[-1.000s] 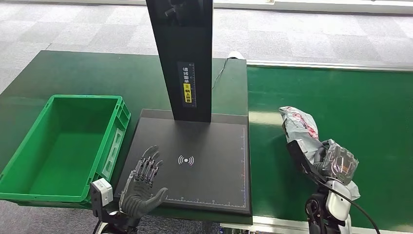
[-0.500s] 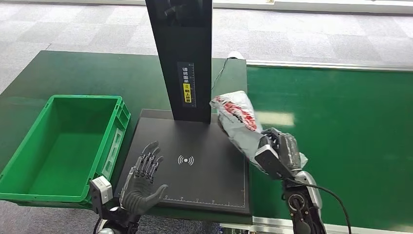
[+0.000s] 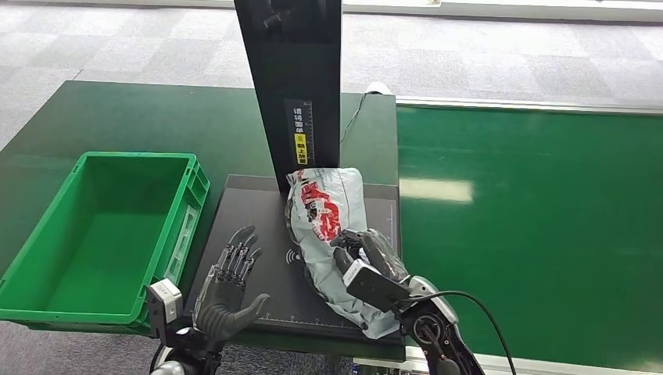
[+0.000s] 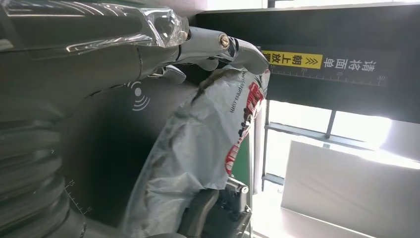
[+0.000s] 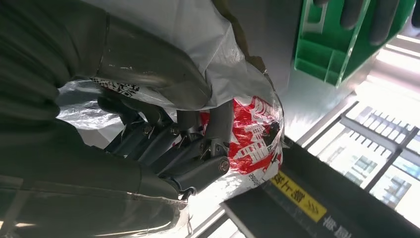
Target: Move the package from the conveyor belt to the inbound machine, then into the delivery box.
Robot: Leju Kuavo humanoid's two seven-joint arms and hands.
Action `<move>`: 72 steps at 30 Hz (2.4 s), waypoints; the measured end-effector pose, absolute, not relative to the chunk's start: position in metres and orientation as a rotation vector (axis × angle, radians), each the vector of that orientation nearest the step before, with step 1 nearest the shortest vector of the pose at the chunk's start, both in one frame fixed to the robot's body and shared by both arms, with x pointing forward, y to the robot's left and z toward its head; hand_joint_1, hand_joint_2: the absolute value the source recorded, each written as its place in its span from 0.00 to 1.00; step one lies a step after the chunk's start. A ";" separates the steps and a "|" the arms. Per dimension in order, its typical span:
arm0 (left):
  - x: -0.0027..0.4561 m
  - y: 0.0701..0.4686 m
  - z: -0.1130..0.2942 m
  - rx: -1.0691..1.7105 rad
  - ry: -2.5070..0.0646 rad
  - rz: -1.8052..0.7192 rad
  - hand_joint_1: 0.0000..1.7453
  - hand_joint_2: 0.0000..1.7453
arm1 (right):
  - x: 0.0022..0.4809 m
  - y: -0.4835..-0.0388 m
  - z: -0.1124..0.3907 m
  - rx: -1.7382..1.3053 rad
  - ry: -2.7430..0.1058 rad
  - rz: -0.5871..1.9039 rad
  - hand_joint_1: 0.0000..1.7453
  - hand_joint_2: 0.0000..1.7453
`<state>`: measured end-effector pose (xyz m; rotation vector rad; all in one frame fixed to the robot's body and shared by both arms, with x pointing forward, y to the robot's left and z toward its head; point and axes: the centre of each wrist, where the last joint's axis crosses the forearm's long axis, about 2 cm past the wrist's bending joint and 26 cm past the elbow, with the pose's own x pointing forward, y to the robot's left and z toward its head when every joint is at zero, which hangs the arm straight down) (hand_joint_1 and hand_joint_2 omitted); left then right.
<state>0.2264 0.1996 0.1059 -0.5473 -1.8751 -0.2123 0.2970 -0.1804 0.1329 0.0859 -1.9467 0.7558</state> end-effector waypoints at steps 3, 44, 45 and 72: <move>0.226 0.200 0.105 -0.546 -1.871 -0.214 0.00 1.00 | 0.296 -0.177 0.129 0.102 -1.933 0.781 1.00 1.00; 0.225 0.204 0.100 -0.543 -1.863 -0.218 0.00 1.00 | 0.294 -0.167 0.114 0.243 -1.864 0.936 1.00 1.00; 0.225 0.204 0.100 -0.544 -1.863 -0.217 0.00 1.00 | 0.294 -0.167 0.114 0.246 -1.864 0.939 1.00 1.00; 0.224 0.203 0.091 -0.579 -1.850 -0.216 0.00 1.00 | 0.296 -0.193 0.121 0.425 -1.974 0.657 0.00 1.00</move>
